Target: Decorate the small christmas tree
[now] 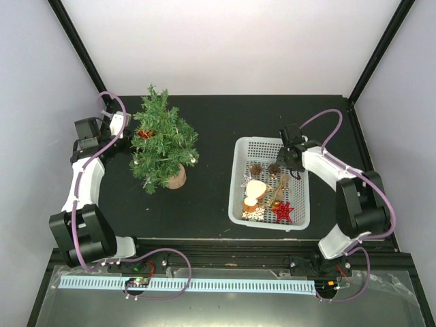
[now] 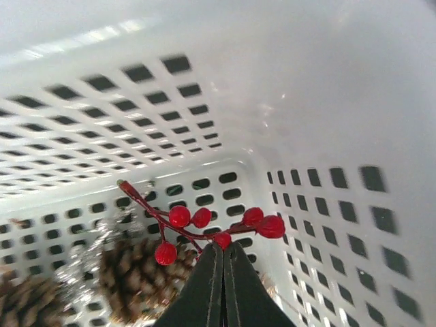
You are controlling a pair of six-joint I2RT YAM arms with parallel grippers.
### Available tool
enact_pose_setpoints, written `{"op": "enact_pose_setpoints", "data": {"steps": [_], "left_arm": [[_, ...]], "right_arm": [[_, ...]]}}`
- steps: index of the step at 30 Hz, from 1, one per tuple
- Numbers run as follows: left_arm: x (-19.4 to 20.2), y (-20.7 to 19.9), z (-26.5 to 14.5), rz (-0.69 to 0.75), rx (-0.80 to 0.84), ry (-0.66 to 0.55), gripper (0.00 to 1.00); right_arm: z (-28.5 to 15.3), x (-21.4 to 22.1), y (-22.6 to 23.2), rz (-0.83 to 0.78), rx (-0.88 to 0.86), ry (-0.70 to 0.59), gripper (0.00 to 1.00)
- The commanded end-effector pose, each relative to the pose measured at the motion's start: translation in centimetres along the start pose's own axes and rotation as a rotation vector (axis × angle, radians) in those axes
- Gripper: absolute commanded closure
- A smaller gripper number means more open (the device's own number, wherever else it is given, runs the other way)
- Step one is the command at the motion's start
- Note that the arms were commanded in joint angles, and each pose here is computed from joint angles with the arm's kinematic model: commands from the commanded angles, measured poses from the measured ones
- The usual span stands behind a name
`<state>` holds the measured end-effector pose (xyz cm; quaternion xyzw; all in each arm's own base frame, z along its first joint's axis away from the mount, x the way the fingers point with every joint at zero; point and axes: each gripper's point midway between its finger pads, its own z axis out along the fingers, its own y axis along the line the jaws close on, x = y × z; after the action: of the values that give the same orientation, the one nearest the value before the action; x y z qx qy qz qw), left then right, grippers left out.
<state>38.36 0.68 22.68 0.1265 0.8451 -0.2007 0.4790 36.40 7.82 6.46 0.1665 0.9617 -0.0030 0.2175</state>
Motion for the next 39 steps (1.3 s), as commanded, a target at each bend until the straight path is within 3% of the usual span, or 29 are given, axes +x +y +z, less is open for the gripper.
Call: {"op": "enact_pose_setpoints", "data": {"steps": [1,8,12,18,25,39], "left_arm": [[-0.9,-0.7,-0.8,0.019,0.017,-0.028,0.01],[-1.1,-0.9,-1.4,0.041,0.009,-0.020,0.01],[-0.9,-1.2,-1.5,0.049,0.012,-0.008,0.01],[-0.9,-1.1,-2.3,0.068,-0.019,-0.009,0.01],[-1.2,1.7,-3.1,0.086,-0.163,-0.004,0.01],[-1.6,2.6,-3.8,0.022,-0.166,-0.037,0.01]], "right_arm": [[-4.0,-1.6,0.7,-0.042,-0.032,-0.092,0.99],[-9.7,-1.4,3.3,-0.192,-0.036,-0.181,0.99],[-14.9,-0.9,7.1,-0.297,-0.093,-0.276,0.99],[-22.6,0.8,13.7,-0.421,-0.299,-0.358,0.99],[-29.1,3.3,19.7,-0.566,-0.520,-0.410,0.99],[-35.9,6.9,27.8,-0.632,-0.979,-0.348,0.99]]}}
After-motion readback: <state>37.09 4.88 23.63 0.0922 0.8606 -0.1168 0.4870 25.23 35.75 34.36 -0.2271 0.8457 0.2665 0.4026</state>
